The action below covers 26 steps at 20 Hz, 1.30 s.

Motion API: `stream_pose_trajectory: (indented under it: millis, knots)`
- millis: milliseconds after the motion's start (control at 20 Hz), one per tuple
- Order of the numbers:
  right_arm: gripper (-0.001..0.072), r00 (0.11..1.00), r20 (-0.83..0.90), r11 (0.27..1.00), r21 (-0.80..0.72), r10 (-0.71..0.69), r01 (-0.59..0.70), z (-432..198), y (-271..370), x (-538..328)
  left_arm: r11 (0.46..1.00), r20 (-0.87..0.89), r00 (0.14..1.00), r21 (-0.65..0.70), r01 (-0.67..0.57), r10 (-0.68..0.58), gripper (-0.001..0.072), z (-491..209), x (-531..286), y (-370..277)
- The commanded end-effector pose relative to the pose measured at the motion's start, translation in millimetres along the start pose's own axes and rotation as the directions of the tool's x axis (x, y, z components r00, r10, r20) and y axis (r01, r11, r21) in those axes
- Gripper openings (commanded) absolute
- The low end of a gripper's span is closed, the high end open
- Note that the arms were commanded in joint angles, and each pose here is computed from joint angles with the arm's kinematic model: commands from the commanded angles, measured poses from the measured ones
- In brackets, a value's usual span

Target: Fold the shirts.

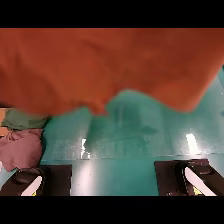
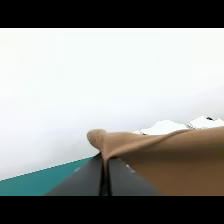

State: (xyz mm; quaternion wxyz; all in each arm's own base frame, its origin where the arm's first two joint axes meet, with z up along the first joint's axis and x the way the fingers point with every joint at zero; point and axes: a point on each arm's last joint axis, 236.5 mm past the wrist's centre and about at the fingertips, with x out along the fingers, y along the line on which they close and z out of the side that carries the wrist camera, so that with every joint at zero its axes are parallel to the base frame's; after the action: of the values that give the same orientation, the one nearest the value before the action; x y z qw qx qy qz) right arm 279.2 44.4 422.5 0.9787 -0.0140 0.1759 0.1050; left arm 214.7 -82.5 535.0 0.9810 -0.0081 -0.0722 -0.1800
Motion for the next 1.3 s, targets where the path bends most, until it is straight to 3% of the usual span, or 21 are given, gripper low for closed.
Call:
stream_pose_trajectory:
  millis: [0, 100, 250, 450, 550, 600, 650, 700, 750, 950, 1250]
  knots:
    - [0.0015, 0.993, -0.117, 0.998, 0.068, -0.011, 0.019, -14, -12, 26, 0.997, -0.207, 0.976, 0.039, -0.064, 0.071, 0.0023, -56, 34, 25]
    - [0.0015, 0.964, -0.262, 0.995, 0.095, 0.041, -0.017, -49, -9, 79, 0.997, -0.446, 0.892, 0.029, -0.065, 0.071, 0.0023, -133, 82, 38]
    - [0.0015, 0.841, -0.526, 0.988, 0.141, 0.124, -0.058, -139, 4, 165, 0.998, -0.743, 0.668, -0.017, -0.063, 0.03, 0.0024, -282, 146, 52]
    - [0.0015, 0.677, -0.714, 0.98, 0.195, 0.175, -0.048, -258, 16, 259, 0.993, -0.941, 0.336, -0.067, -0.094, -0.032, 0.0025, -482, 172, 61]
    - [0.0016, 0.617, -0.764, 0.978, 0.204, 0.189, -0.046, -294, 22, 284, 0.991, -0.973, 0.223, -0.078, -0.108, -0.052, 0.0027, -539, 169, 63]
    - [0.0017, 0.598, -0.778, 0.977, 0.207, 0.192, -0.045, -303, 24, 291, 0.99, -0.978, 0.2, -0.079, -0.115, -0.055, 0.0176, -552, 168, 64]
    - [0.0039, 0.588, -0.784, 0.976, 0.214, 0.2, -0.047, -307, 25, 298, 0.989, -0.979, 0.197, -0.079, -0.122, -0.053, 0.052, -555, 168, 67]
    - [0.0238, 0.591, -0.781, 0.976, 0.212, 0.2, -0.049, -304, 24, 304, 0.986, -0.977, 0.207, -0.08, -0.149, -0.048, 0.0588, -551, 169, 72]
    - [0.0385, 0.603, -0.773, 0.976, 0.211, 0.198, -0.05, -296, 22, 308, 0.982, -0.975, 0.219, -0.079, -0.169, -0.041, 0.0589, -542, 168, 80]
    - [0.0377, 0.584, -0.786, 0.978, 0.193, 0.201, -0.076, -267, 16, 281, 0.963, -0.973, 0.221, -0.123, -0.24, -0.069, 0.0589, -502, 136, 94]
    - [0.0377, 0.577, -0.776, 0.965, 0.24, 0.257, -0.108, -273, 33, 214, 0.912, -0.975, 0.078, -0.224, -0.345, -0.21, 0.0589, -557, 4, 36]
